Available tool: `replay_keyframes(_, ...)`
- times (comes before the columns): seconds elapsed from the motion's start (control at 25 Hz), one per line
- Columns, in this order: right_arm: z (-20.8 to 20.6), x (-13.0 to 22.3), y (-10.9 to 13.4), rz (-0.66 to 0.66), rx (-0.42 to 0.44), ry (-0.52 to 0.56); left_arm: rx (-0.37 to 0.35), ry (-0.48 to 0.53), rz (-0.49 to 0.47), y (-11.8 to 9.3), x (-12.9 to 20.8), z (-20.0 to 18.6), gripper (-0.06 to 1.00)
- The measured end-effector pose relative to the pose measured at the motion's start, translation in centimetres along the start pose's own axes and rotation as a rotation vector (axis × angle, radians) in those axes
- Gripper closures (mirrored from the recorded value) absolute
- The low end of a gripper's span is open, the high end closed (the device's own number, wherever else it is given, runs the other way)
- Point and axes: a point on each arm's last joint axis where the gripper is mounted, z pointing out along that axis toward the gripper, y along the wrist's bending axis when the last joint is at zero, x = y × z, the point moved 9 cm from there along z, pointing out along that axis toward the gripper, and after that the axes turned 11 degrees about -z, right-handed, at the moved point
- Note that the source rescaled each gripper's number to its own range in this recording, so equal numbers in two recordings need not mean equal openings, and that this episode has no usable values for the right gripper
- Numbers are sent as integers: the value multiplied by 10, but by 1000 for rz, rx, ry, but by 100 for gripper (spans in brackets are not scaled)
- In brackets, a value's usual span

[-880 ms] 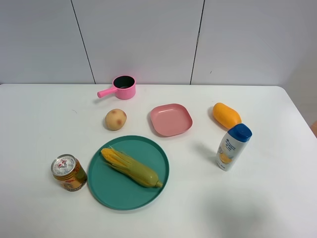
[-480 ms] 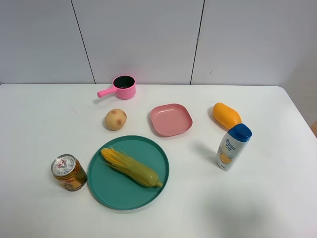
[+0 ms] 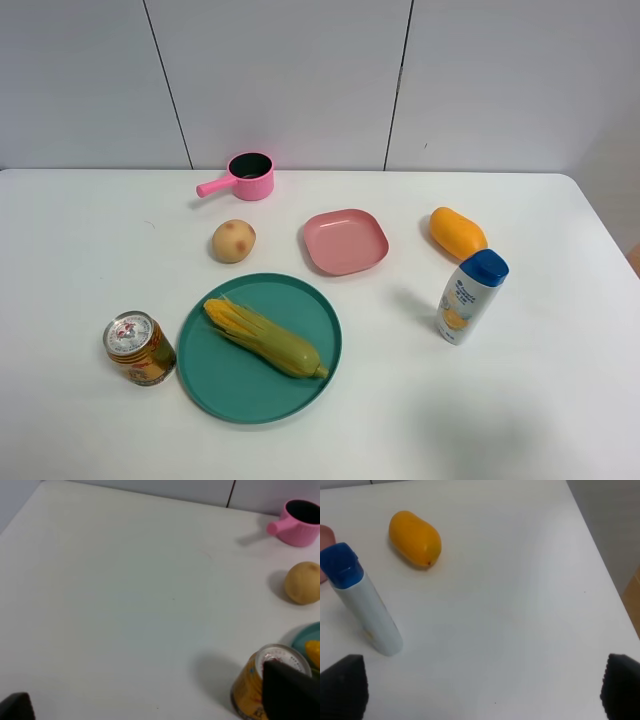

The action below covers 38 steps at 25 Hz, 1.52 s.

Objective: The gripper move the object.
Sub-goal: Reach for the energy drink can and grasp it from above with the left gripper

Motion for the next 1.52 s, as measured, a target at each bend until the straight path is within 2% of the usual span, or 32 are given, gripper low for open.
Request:
replay_keyframes(0.24,0,0,0,0,0,0,0,2,-4,-1,-3,0,-6)
replay_keyframes(0.36,0,0,0,0,0,0,-14,37,3,-8,-19,2,-6)
replay_keyframes(0.52,0,0,0,0,0,0,-54,144,64,-23,-46,19,-6)
replay_keyframes(0.76,0,0,0,0,0,0,-112,375,188,-46,-66,79,-6)
replay_keyframes(0.92,0,0,0,0,0,0,-100,566,237,-61,-49,124,-5)
replay_keyframes(1.12,0,0,0,0,0,0,-39,783,213,-79,-10,156,-5)
replay_keyframes(1.36,0,0,0,0,0,0,66,811,272,-110,7,169,-5)
replay_keyframes(1.52,0,0,0,0,0,0,71,841,263,-117,20,165,-5)
